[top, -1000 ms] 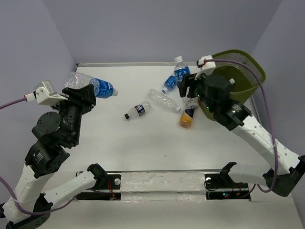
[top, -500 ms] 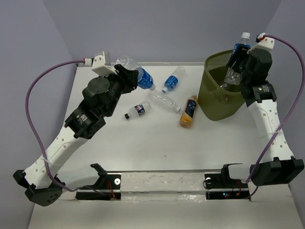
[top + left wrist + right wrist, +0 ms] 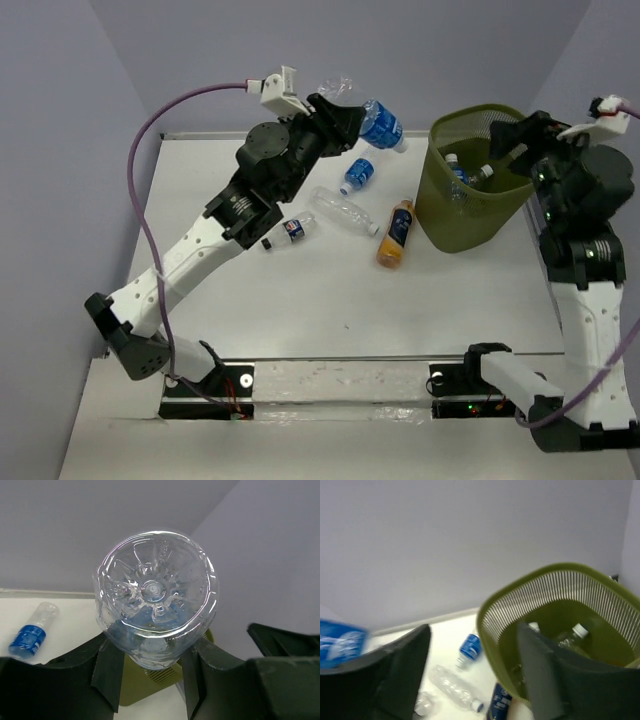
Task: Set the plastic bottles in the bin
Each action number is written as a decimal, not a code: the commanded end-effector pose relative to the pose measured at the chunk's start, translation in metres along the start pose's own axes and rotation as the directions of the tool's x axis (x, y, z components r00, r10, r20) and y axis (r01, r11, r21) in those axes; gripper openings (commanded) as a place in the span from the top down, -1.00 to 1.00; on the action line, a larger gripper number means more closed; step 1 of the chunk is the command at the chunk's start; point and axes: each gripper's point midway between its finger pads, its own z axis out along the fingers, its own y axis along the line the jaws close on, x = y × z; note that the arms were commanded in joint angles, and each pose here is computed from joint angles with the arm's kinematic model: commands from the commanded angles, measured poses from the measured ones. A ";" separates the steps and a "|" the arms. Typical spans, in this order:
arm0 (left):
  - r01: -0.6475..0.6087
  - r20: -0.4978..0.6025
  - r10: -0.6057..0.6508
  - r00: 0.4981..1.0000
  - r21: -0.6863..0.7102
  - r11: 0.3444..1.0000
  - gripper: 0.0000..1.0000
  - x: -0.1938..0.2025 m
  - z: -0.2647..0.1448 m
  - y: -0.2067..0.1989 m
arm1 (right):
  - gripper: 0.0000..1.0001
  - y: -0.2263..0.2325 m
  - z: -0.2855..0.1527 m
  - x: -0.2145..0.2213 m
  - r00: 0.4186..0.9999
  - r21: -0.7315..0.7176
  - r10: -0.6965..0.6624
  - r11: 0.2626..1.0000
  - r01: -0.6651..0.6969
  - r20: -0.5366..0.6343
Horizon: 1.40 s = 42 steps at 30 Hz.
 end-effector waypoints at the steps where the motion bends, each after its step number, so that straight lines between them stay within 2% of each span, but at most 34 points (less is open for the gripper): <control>1: 0.096 0.098 -0.113 0.989 0.166 0.982 0.53 -0.020 0.021 -0.056 | 0.00 0.033 -0.056 -0.023 0.995 -0.183 0.075 0.981 -0.063 0.061; 2: 0.103 0.102 -0.123 0.987 0.180 0.978 0.53 -0.018 0.025 -0.061 | 0.97 0.035 -0.070 -0.023 0.994 -0.205 0.085 0.976 -0.069 0.071; 3: 0.111 0.086 -0.128 0.988 0.184 0.977 0.53 0.001 0.034 -0.065 | 1.00 0.041 -0.078 -0.020 0.994 -0.241 0.091 0.968 -0.074 0.059; 4: 0.128 0.109 -0.154 0.982 0.216 0.968 0.53 -0.003 0.038 -0.077 | 1.00 0.040 -0.082 -0.015 0.994 -0.245 0.094 0.966 -0.080 0.048; 5: 0.128 0.085 -0.149 0.985 0.211 0.969 0.53 0.020 0.051 -0.080 | 1.00 0.044 -0.094 -0.018 0.992 -0.269 0.109 0.959 -0.089 0.060; 6: 0.141 0.113 -0.172 0.979 0.240 0.960 0.53 0.009 0.054 -0.094 | 1.00 0.045 -0.099 -0.017 0.992 -0.282 0.113 0.955 -0.092 0.059; 8: 0.138 0.109 -0.170 0.979 0.251 0.958 0.53 0.022 0.067 -0.105 | 1.00 0.047 -0.107 -0.017 0.991 -0.297 0.118 0.950 -0.093 0.066; 9: 0.129 0.074 -0.151 0.986 0.241 0.962 0.53 0.052 0.085 -0.103 | 1.00 0.047 -0.112 -0.017 0.990 -0.304 0.120 0.948 -0.094 0.068; 10: 0.140 0.089 -0.170 0.981 0.274 0.951 0.53 0.045 0.087 -0.121 | 1.00 0.050 -0.115 -0.015 0.991 -0.322 0.116 0.942 -0.091 0.060; 11: 0.120 0.066 -0.141 0.988 0.252 0.960 0.52 0.075 0.104 -0.116 | 1.00 0.050 -0.116 -0.012 0.993 -0.325 0.112 0.941 -0.091 0.047; 14: 0.122 0.062 -0.145 0.988 0.275 0.954 0.51 0.079 0.117 -0.139 | 1.00 0.053 -0.123 -0.009 0.993 -0.347 0.109 0.934 -0.089 0.039; 15: 0.103 0.030 -0.113 0.993 0.242 0.965 0.51 0.112 0.133 -0.127 | 1.00 0.052 -0.125 -0.008 0.994 -0.346 0.106 0.934 -0.086 0.041; 16: 0.105 0.039 -0.119 0.992 0.249 0.963 0.45 0.107 0.135 -0.133 | 1.00 0.052 -0.129 -0.010 0.993 -0.347 0.106 0.934 -0.082 0.049; 17: 0.103 0.033 -0.115 0.993 0.244 0.964 0.31 0.114 0.138 -0.131 | 1.00 0.053 -0.132 -0.012 0.993 -0.350 0.103 0.934 -0.078 0.055; 19: 0.080 0.022 -0.087 0.996 0.219 0.972 -0.10 0.134 0.146 -0.120 | 1.00 0.054 -0.137 -0.015 0.993 -0.359 0.098 0.931 -0.068 0.064; 20: 0.076 0.018 -0.082 0.996 0.218 0.973 -0.53 0.137 0.147 -0.118 | 1.00 0.054 -0.138 -0.014 0.994 -0.357 0.094 0.932 -0.066 0.062; 22: 0.059 0.013 -0.063 0.998 0.220 0.974 -0.84 0.141 0.146 -0.118 | 1.00 0.053 -0.140 -0.014 0.994 -0.356 0.087 0.933 -0.059 0.063; 23: 0.048 0.019 -0.053 0.998 0.223 0.974 -0.93 0.138 0.146 -0.118 | 0.95 0.053 -0.139 -0.014 0.995 -0.353 0.084 0.934 -0.057 0.062; 24: 0.025 0.035 -0.034 0.999 0.234 0.972 -0.98 0.128 0.143 -0.122 | 0.63 0.053 -0.141 -0.014 0.995 -0.357 0.081 0.933 -0.054 0.061; 25: 0.027 0.042 -0.038 0.998 0.241 0.970 -0.98 0.120 0.141 -0.125 | 0.63 0.054 -0.141 -0.013 0.995 -0.362 0.079 0.931 -0.054 0.055; 27: -0.034 0.079 0.014 0.997 0.255 0.966 -0.98 0.090 0.132 -0.131 | 0.03 0.061 -0.142 -0.009 0.997 -0.398 0.069 0.916 -0.053 0.026; 28: -0.061 0.091 0.039 0.995 0.249 0.967 -0.98 0.078 0.127 -0.132 | 0.03 0.065 -0.143 -0.006 0.998 -0.416 0.065 0.908 -0.055 0.009; 29: -0.089 0.099 0.067 0.993 0.239 0.967 -0.98 0.068 0.123 -0.130 | -0.16 0.069 -0.143 -0.004 0.998 -0.435 0.063 0.898 -0.062 -0.011; 32: -0.245 0.099 0.231 0.968 0.158 0.957 -0.98 0.039 0.098 -0.106 | -0.46 0.078 -0.139 0.013 0.994 -0.488 0.061 0.867 -0.100 -0.094; 33: -0.253 0.144 0.234 0.962 0.132 0.958 -0.98 -0.003 0.072 -0.106 | -0.51 0.079 -0.136 0.019 0.991 -0.495 0.062 0.861 -0.113 -0.118; 34: -0.308 0.058 0.304 0.951 0.075 0.948 -0.98 0.029 0.067 -0.075 | -0.54 0.080 -0.131 0.034 0.982 -0.504 0.069 0.851 -0.151 -0.177; 35: -0.305 0.090 0.301 0.949 0.033 0.952 -0.98 -0.004 0.039 -0.067 | -0.59 0.083 -0.128 0.037 0.979 -0.518 0.081 0.839 -0.169 -0.189; 36: -0.361 -0.019 0.360 0.933 -0.028 0.932 -0.98 0.036 0.033 -0.024 | -0.63 0.089 -0.121 0.051 0.964 -0.544 0.107 0.808 -0.228 -0.245; 37: -0.343 0.005 0.344 0.939 -0.065 0.937 -0.98 0.012 0.007 -0.014 | -0.64 0.091 -0.117 0.059 0.953 -0.550 0.118 0.794 -0.259 -0.278; 38: -0.374 -0.081 0.367 0.926 -0.094 0.923 -0.98 0.047 0.008 0.013 | -0.66 0.093 -0.114 0.067 0.941 -0.555 0.128 0.780 -0.290 -0.312; 39: -0.353 -0.079 0.345 0.935 -0.130 0.926 -0.98 0.032 -0.016 0.026 | -0.67 0.095 -0.110 0.073 0.934 -0.553 0.136 0.774 -0.309 -0.332; 40: -0.389 -0.148 0.365 0.919 -0.185 0.903 -0.98 0.048 -0.038 0.064 | -0.70 0.104 -0.109 0.087 0.922 -0.571 0.124 0.753 -0.329 -0.368; 41: -0.425 -0.225 0.379 0.898 -0.215 0.879 -0.98 0.074 -0.044 0.087 | -0.71 0.109 -0.108 0.095 0.918 -0.568 0.118 0.753 -0.332 -0.379; 42: -0.451 -0.290 0.369 0.883 -0.305 0.839 -0.98 0.081 -0.068 0.130 | -0.72 0.108 -0.097 0.100 0.928 -0.530 0.122 0.792 -0.304 -0.352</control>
